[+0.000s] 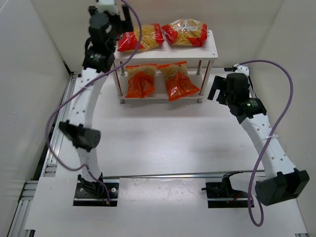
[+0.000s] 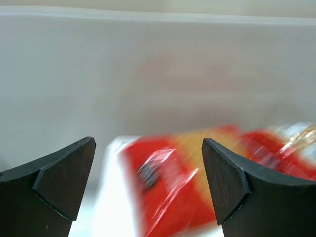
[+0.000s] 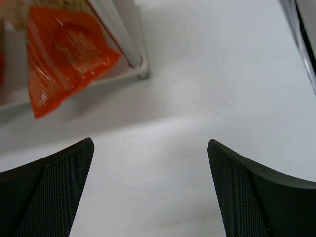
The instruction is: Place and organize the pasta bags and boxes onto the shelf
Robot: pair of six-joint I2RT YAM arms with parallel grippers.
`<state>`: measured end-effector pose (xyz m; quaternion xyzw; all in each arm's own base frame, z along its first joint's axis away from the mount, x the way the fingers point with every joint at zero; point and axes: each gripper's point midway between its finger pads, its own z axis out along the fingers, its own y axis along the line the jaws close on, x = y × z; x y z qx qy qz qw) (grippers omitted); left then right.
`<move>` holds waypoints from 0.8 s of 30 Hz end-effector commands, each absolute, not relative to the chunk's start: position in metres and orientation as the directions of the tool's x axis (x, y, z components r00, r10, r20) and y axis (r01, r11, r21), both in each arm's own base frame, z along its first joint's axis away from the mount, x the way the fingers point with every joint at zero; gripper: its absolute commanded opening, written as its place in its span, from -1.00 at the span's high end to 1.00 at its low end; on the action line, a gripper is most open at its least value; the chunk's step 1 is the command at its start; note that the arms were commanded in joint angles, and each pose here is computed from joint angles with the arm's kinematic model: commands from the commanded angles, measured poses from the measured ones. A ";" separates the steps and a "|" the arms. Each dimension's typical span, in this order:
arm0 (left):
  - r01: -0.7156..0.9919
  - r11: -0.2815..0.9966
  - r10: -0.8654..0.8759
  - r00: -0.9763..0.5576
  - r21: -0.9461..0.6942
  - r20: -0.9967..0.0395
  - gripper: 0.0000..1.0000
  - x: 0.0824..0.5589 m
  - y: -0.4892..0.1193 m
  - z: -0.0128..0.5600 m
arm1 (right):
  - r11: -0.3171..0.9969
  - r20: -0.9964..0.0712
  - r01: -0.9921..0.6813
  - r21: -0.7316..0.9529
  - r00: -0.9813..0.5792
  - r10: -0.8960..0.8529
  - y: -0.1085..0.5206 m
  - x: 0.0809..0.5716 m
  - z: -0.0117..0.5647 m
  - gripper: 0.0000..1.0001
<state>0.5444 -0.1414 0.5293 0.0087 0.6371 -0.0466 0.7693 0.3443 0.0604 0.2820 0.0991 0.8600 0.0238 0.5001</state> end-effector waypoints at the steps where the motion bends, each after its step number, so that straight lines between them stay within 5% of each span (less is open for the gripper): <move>1: -0.174 0.974 -0.084 0.300 -0.141 -0.950 -1.00 0.442 -0.041 0.591 | 0.979 -0.797 0.157 0.133 -0.570 0.200 0.057 0.322 0.263 -1.00; 5: -0.387 0.922 -0.009 0.040 -0.024 -0.999 -1.00 0.376 0.019 0.454 | 0.972 -0.718 0.174 0.160 -0.655 0.236 0.062 0.300 0.231 -1.00; 6: -0.427 0.901 0.023 -0.110 0.069 -0.994 -1.00 0.364 0.032 0.382 | 0.968 -0.703 0.191 0.166 -0.665 0.251 0.061 0.293 0.225 -1.00; 7: -0.466 0.883 0.016 -0.084 0.054 -0.996 -1.00 0.329 0.048 0.380 | 0.958 -0.688 0.207 0.197 -0.667 0.286 0.063 0.288 0.220 -1.00; 13: -0.448 0.861 -0.035 -0.526 0.242 -0.850 -1.00 0.220 0.095 0.189 | 0.947 -0.606 0.262 0.185 -0.729 0.320 0.058 0.262 0.168 -1.00; 16: -0.436 0.871 -0.089 -0.596 0.228 -0.798 -1.00 0.196 0.097 0.137 | 0.950 -0.609 0.254 0.181 -0.729 0.312 0.059 0.265 0.165 -1.00; 24: -0.487 0.864 -0.203 -0.566 0.126 -0.799 -1.00 0.182 0.104 0.121 | 0.954 -0.596 0.251 0.164 -0.745 0.299 0.060 0.272 0.158 -1.00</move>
